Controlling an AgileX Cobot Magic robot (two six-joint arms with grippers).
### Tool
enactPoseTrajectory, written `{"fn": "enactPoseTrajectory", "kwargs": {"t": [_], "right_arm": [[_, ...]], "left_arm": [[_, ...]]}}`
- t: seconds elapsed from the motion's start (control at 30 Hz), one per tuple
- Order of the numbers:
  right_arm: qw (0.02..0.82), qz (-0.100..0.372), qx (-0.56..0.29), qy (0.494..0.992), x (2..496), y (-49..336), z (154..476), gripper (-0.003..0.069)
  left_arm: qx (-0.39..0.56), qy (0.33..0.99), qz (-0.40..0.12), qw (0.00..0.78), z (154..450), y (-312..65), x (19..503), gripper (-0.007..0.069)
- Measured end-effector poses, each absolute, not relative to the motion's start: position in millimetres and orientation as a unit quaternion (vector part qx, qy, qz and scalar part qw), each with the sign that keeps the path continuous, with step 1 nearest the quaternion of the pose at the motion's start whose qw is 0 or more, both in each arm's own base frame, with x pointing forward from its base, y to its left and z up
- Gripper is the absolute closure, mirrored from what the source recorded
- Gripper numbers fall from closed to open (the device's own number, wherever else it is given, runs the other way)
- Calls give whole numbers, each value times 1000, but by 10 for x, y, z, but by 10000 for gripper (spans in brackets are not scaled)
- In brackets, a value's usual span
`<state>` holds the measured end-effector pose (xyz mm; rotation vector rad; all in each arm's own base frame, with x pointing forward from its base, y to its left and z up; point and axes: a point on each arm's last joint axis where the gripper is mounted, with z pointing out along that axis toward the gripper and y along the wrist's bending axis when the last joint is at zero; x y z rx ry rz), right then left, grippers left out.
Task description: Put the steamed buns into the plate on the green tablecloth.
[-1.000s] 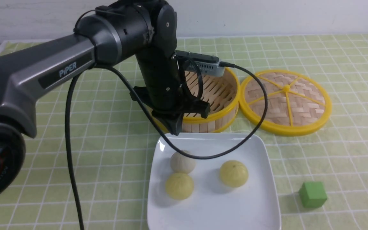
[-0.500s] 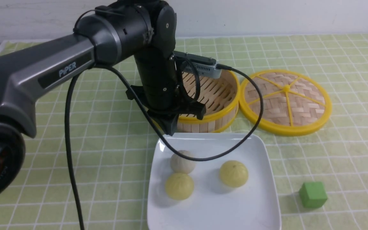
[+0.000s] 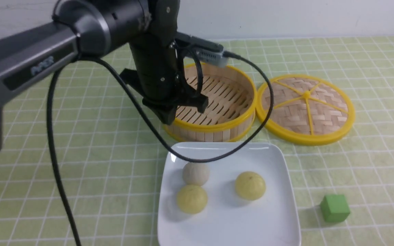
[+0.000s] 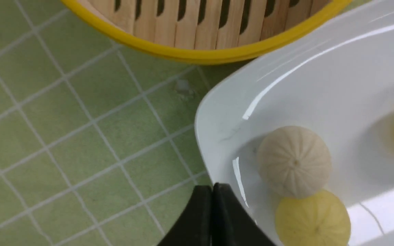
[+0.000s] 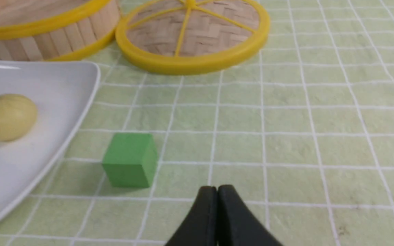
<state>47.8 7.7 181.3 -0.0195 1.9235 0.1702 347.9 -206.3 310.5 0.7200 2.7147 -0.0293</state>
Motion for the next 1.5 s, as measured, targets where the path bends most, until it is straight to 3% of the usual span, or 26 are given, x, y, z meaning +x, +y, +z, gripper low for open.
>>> {"fn": "enactPoseTrajectory", "kwargs": {"t": [0.4, 0.63, 0.87, 1.2, 1.33, 1.5], "right_arm": [[581, 48, 26, 812, 512, 35, 1719, 633], [581, 36, 43, 812, 513, 14, 1719, 631], [582, 36, 43, 811, 514, 14, 1717, 628], [582, 36, 43, 811, 514, 14, 1718, 615], [582, 36, 43, 811, 514, 14, 1718, 608], [582, 36, 43, 811, 514, 14, 1718, 601]], "left_arm": [[234, 914, -26, 331, 4376, -1531, 2725, 606], [219, 903, -19, 370, 4576, -1142, 2162, 606], [193, 905, -28, 378, 4263, -771, 1574, 606], [142, 862, -172, 455, 3017, -671, 1131, 606], [122, 827, -218, 503, 2892, -696, 1124, 606], [112, 814, -234, 520, 2823, -706, 1133, 603]]}}
